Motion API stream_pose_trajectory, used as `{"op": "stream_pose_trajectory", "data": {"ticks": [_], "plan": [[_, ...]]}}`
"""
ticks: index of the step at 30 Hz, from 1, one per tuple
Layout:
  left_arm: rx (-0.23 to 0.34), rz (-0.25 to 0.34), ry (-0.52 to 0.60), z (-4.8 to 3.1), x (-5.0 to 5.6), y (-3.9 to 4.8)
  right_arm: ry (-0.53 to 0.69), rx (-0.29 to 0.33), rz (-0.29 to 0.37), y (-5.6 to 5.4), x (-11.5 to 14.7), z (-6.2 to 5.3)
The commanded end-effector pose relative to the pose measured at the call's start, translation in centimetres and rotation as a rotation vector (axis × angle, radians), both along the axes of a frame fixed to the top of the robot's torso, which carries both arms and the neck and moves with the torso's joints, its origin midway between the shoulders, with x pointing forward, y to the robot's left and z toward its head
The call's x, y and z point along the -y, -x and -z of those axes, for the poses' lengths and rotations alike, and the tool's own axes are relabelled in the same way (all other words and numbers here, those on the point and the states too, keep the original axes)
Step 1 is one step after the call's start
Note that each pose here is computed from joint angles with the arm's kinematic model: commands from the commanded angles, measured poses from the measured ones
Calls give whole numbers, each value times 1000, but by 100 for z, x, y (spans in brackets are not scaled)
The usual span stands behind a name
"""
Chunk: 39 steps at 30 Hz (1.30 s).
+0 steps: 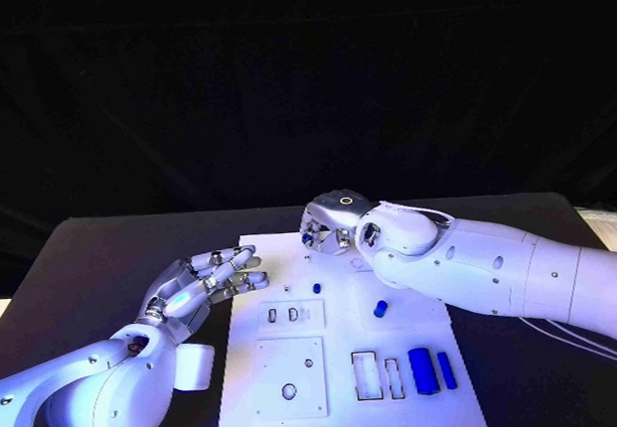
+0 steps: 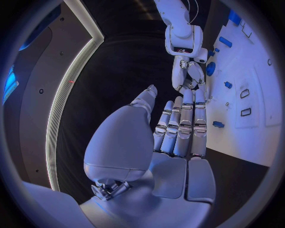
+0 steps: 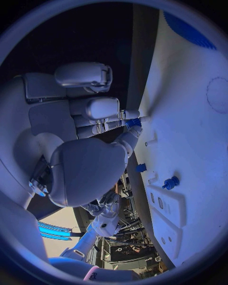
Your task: Assemble the parts on the task board
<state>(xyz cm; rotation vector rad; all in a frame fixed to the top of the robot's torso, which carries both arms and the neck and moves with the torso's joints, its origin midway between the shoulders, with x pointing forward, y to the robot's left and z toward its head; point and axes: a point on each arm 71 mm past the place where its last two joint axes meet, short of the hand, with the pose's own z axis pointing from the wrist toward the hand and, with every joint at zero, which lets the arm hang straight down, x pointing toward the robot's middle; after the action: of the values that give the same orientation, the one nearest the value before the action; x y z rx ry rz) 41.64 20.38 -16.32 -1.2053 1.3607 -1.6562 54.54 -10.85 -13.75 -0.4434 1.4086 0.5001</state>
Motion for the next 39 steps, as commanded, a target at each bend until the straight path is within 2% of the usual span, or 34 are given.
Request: {"op": "stream_pose_trajectory", "data": {"ticks": [1,21,39], "plan": [[6,12,10,-13,16,0,59,-26,33,-10,40,88],[4,6,6,-3,-8,-17,68,-6,37,5,78,84],[2,6,5,-1,-10,-19,47,-2,66,-25,110,82]]}}
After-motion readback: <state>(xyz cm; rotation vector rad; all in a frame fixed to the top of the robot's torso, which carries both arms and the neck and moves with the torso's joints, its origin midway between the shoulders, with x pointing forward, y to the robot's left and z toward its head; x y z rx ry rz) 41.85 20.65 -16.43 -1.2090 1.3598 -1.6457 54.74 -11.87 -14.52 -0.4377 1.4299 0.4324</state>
